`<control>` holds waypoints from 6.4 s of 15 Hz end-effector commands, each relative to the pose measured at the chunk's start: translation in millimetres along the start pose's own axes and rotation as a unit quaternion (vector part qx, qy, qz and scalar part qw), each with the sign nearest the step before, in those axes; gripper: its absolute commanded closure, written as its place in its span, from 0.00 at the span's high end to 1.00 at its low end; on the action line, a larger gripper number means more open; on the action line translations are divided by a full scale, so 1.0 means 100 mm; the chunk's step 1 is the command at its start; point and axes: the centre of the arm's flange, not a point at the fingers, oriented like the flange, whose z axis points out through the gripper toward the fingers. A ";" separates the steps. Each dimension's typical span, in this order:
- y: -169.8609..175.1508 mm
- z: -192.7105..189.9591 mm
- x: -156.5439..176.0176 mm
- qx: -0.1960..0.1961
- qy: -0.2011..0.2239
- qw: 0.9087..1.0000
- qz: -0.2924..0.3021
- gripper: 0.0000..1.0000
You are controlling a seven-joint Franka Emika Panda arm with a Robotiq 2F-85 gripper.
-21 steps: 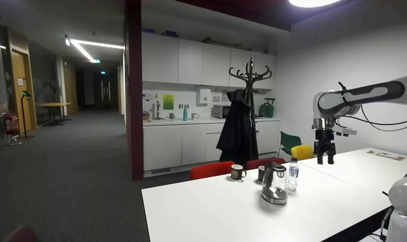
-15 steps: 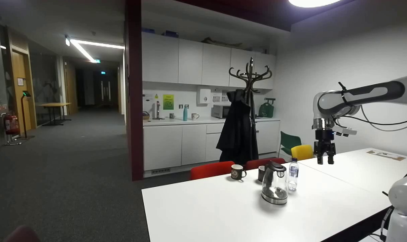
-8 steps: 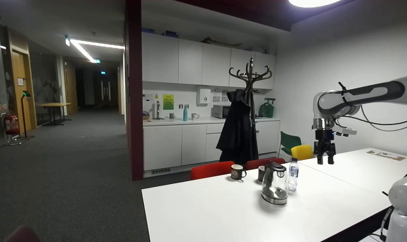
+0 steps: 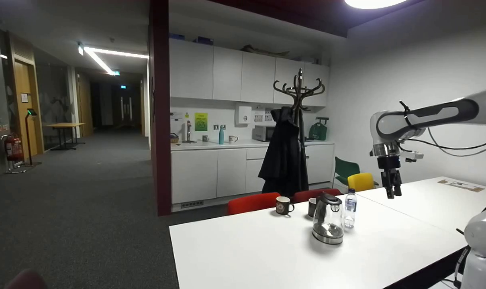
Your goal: Open the kettle
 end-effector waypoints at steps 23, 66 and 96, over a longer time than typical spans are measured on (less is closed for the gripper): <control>-0.09 -0.40 0.67 -0.044 0.049 0.944 -0.323 1.00; 0.09 -0.42 1.26 -0.210 0.267 0.811 -0.476 1.00; 0.31 0.06 1.51 -0.274 0.348 0.829 -0.342 1.00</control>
